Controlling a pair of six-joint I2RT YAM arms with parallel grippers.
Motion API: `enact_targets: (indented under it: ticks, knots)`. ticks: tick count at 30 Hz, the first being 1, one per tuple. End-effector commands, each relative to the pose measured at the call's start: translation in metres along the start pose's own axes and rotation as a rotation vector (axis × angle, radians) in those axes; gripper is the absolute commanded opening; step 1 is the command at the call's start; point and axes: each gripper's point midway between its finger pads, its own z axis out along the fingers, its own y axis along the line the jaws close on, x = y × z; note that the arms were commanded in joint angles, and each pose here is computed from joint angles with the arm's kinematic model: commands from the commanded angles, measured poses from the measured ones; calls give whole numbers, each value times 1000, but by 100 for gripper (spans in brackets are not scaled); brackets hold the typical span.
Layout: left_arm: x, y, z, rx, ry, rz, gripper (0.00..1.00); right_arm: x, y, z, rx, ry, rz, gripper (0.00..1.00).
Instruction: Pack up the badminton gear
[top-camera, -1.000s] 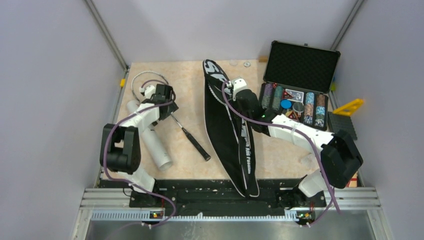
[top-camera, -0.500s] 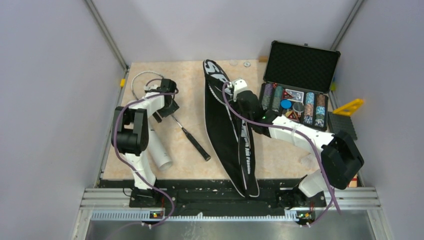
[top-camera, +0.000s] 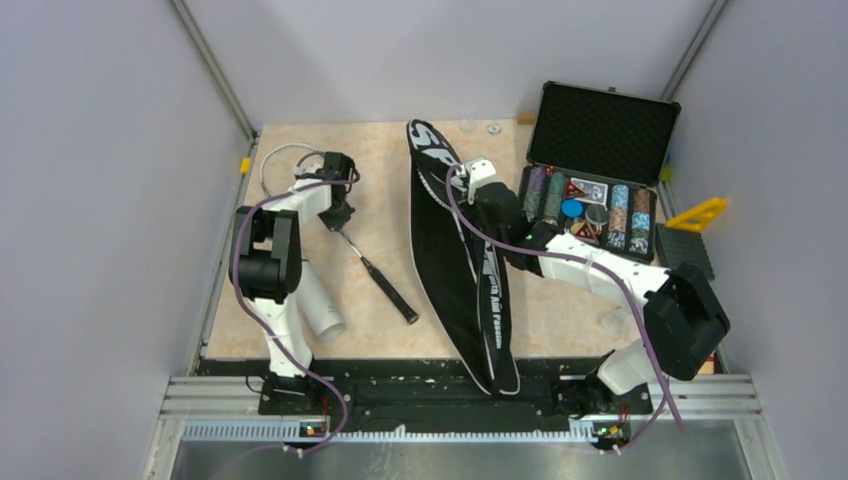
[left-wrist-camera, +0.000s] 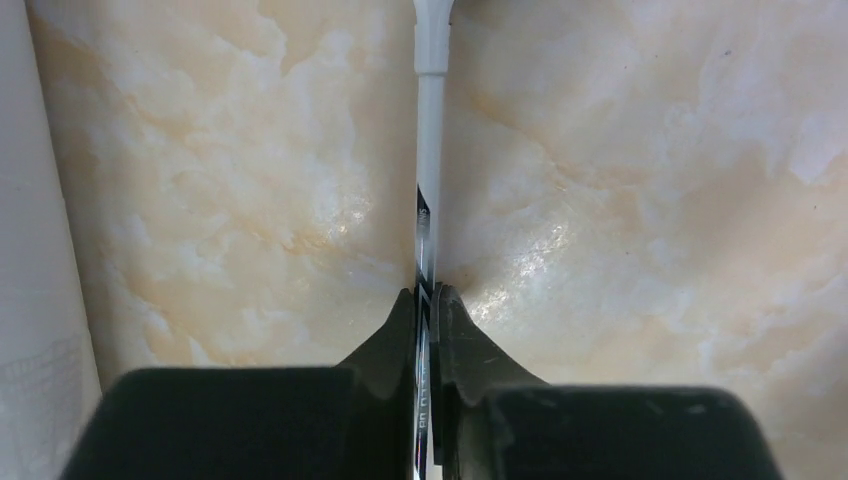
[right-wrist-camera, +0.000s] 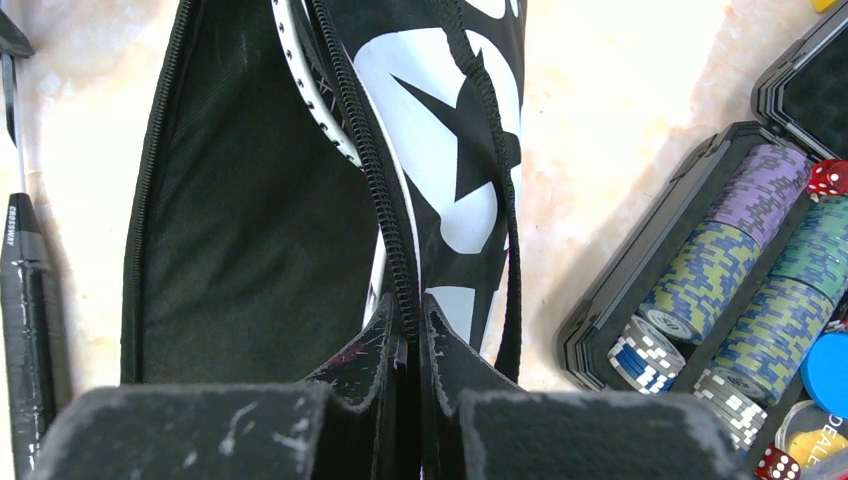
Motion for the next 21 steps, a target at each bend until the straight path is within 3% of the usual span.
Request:
enact_targets:
  ticks: [1, 6, 12, 21]
  knots:
    - [8, -1, 12, 7, 33, 56, 0, -40, -5, -14, 15, -129, 32, 0]
    - [-15, 7, -8, -5, -57, 95, 0, -42, -9, -14, 37, -135, 36, 0]
    - [-44, 16, -64, 3, -225, 121, 0, -47, -23, -8, 93, -119, 83, 0]
    - [-22, 7, -129, -18, -381, 281, 0, -57, -45, 5, 172, -95, 162, 0]
